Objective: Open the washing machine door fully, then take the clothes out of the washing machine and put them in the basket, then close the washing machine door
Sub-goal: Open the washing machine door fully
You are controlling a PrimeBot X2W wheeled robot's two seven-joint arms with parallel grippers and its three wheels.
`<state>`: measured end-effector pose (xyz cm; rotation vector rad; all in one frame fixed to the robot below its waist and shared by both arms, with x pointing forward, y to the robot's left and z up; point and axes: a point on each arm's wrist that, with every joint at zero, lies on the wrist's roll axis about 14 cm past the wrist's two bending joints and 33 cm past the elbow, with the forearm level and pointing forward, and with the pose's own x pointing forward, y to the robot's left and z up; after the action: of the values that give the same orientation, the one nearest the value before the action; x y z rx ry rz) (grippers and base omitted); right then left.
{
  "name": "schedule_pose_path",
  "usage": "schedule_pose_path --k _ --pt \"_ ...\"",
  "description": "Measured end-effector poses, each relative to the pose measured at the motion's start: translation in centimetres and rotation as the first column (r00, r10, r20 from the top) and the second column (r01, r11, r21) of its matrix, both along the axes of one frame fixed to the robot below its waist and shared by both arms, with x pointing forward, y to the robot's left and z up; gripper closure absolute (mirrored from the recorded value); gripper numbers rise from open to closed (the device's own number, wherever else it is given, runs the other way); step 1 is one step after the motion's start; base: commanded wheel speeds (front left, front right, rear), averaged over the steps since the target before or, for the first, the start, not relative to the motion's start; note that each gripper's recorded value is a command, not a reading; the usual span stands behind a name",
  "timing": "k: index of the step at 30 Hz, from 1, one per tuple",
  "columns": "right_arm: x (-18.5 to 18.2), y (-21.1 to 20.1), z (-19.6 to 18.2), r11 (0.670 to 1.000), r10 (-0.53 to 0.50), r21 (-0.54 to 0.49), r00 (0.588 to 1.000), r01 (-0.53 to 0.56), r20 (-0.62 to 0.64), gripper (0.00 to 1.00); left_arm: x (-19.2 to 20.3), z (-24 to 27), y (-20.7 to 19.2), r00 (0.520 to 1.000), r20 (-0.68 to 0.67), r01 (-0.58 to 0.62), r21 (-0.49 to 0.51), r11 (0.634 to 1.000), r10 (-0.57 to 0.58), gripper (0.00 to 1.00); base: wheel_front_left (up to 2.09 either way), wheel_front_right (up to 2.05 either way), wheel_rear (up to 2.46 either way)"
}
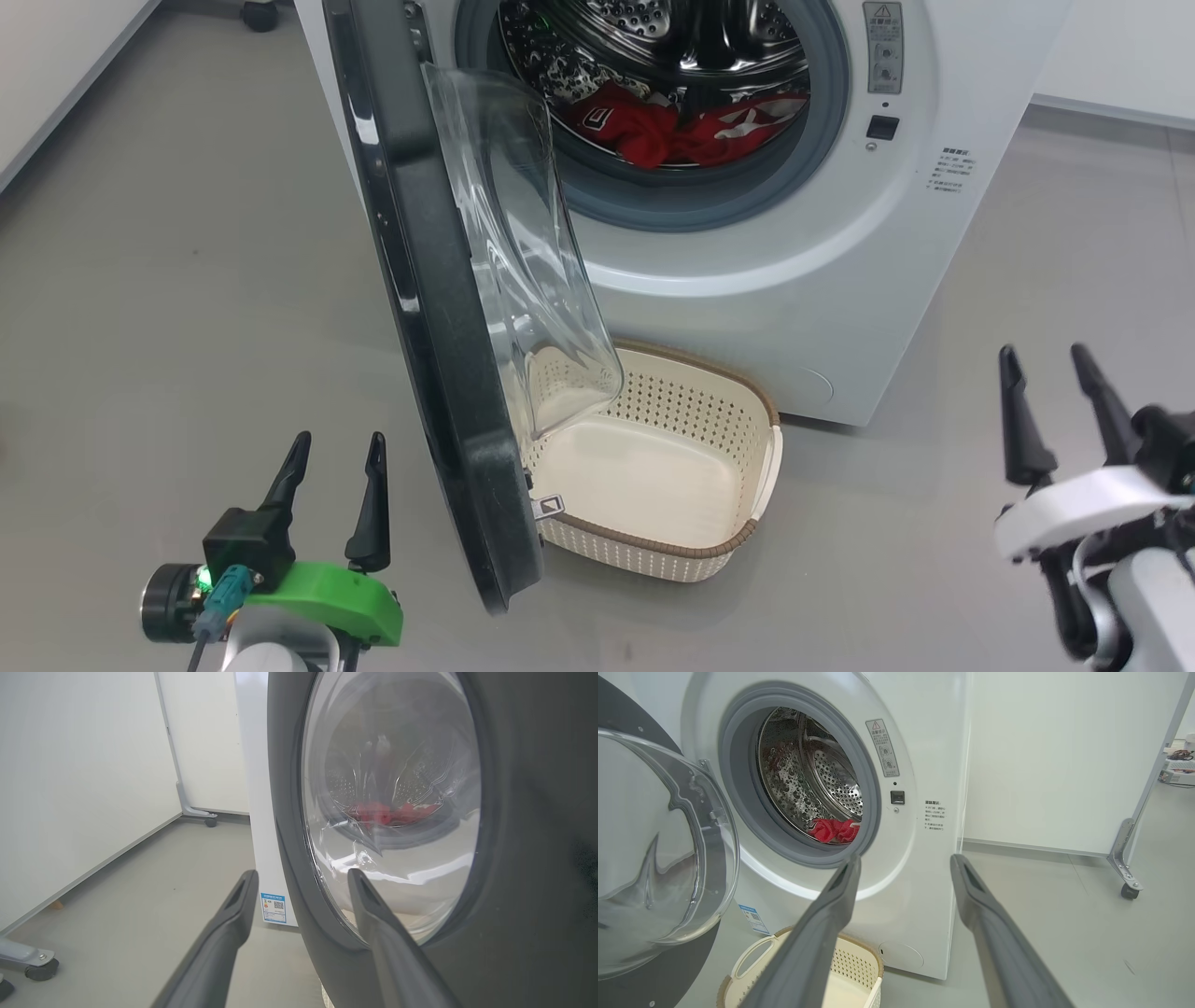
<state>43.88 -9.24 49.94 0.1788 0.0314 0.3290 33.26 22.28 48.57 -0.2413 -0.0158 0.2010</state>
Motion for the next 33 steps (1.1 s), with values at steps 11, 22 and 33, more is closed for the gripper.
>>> schedule_pose_path --k 11,22,33 --pt "-4.0 1.9 -3.5 1.000 0.020 0.017 0.995 -0.019 -0.095 0.00 0.1 -0.1 -0.1 1.000 -0.004 0.005 0.002 1.000 -0.005 0.00 0.00 0.00 0.00" --pt "-5.6 3.4 -4.8 0.999 0.046 0.002 0.991 -0.046 -0.122 0.00 0.2 -0.5 -0.1 1.000 -0.017 0.006 0.002 1.000 -0.006 0.00 0.00 0.00 0.00" --pt "-7.1 4.4 -5.3 0.998 0.055 0.005 0.989 -0.055 -0.138 0.00 0.0 -0.5 0.1 1.000 -0.015 -0.001 0.002 1.000 0.001 0.00 0.00 0.00 0.00"
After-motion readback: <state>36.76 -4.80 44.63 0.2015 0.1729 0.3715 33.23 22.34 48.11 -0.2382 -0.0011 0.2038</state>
